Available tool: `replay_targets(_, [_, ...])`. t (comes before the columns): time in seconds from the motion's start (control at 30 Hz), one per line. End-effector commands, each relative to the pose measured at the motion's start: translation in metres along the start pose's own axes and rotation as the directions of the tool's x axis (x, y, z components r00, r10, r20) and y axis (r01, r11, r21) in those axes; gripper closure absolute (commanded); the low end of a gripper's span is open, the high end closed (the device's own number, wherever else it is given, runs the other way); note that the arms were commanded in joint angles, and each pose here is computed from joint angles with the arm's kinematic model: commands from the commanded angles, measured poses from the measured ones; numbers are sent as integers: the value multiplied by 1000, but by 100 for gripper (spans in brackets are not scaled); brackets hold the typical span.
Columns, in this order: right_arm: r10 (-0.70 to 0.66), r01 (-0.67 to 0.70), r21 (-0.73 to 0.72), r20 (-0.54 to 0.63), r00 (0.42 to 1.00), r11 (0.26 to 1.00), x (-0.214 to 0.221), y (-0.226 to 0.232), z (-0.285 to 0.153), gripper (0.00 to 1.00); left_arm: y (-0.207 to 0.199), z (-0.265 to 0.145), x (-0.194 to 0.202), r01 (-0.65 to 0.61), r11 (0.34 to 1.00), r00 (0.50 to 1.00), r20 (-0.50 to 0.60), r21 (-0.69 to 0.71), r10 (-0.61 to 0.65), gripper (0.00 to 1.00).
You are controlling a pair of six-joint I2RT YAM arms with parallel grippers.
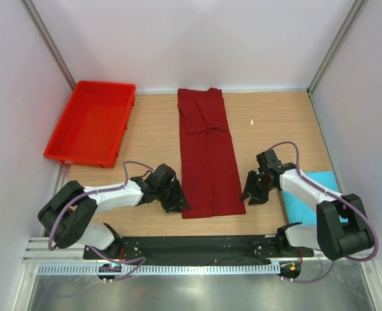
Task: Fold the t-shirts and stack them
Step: Fold the tshirt
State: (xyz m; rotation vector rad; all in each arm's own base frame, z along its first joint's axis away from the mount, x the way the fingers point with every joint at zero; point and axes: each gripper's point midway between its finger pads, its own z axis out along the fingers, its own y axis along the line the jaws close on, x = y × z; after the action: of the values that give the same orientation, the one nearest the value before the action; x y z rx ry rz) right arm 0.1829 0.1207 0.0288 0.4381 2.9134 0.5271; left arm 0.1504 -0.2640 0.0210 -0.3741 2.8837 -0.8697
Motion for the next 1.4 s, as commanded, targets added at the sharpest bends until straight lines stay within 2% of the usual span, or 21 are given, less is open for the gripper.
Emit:
replay_targets(0.0, [52,-52,14,15,999,999,5,-7,8,54,40,5,9,22,990,1000,6,-140,-21,57])
replay_targets(0.17, [58,-58,-1,21,998,998,8,-9,16,54,42,6,8,21,989,1000,11,-149,-20,59])
replay_targets(0.3, [59,-59,-24,-4,998,998,17,-7,26,57,46,6,9,35,987,999,19,-158,-32,66])
replay_targets(0.37, [54,-55,-27,-12,998,998,22,-6,27,67,47,6,8,39,986,999,30,-160,-35,69])
replay_targets(0.4, [63,-63,-21,-19,998,998,26,-8,28,72,45,4,8,36,988,999,34,-151,-31,73])
replay_targets(0.43, [61,-61,-28,-16,998,998,27,-7,26,82,46,3,9,37,988,999,36,-150,-32,76])
replay_targets(0.47, [60,-61,-27,-21,998,998,29,-6,24,86,46,3,9,38,989,999,37,-145,-33,80])
replay_targets(0.5, [63,-64,-22,-29,998,998,32,-7,21,90,44,2,10,41,989,999,36,-141,-36,91])
replay_targets(0.53, [67,-67,-23,-26,997,997,33,-6,18,95,40,-1,11,40,991,999,41,-124,-35,98])
replay_targets(0.57, [56,-56,-43,-8,998,998,33,-2,12,98,38,-2,13,42,992,998,41,-115,-37,100])
replay_targets(0.87, [75,-78,-88,-36,997,993,60,5,-19,99,-4,-24,47,76,997,994,75,18,-77,100])
replay_targets(0.97, [71,-71,-105,-8,997,992,57,9,-28,99,-22,-35,52,69,995,994,81,66,-75,100])
replay_targets(1.1, [31,-21,-117,84,996,993,24,29,-43,99,-50,-57,19,48,995,977,201,87,-65,100])
replay_targets(1.17, [17,-9,-92,81,997,996,9,35,-39,99,-69,-67,3,29,992,978,204,123,-54,100])
replay_targets(1.2, [-6,16,-100,103,995,995,-6,46,-44,99,-67,-66,-21,59,992,966,243,113,-85,100])
replay_targets(1.23, [-5,12,-80,80,997,997,-13,48,-37,99,-79,-73,-31,59,988,968,234,142,-91,100])
replay_targets(1.3, [3,10,-99,126,992,995,-46,62,-41,99,-75,-69,-64,86,987,965,237,137,-117,100])
replay_targets(1.37, [7,3,-94,112,994,996,-69,66,-27,99,-79,-74,-100,111,982,953,264,153,-149,100])
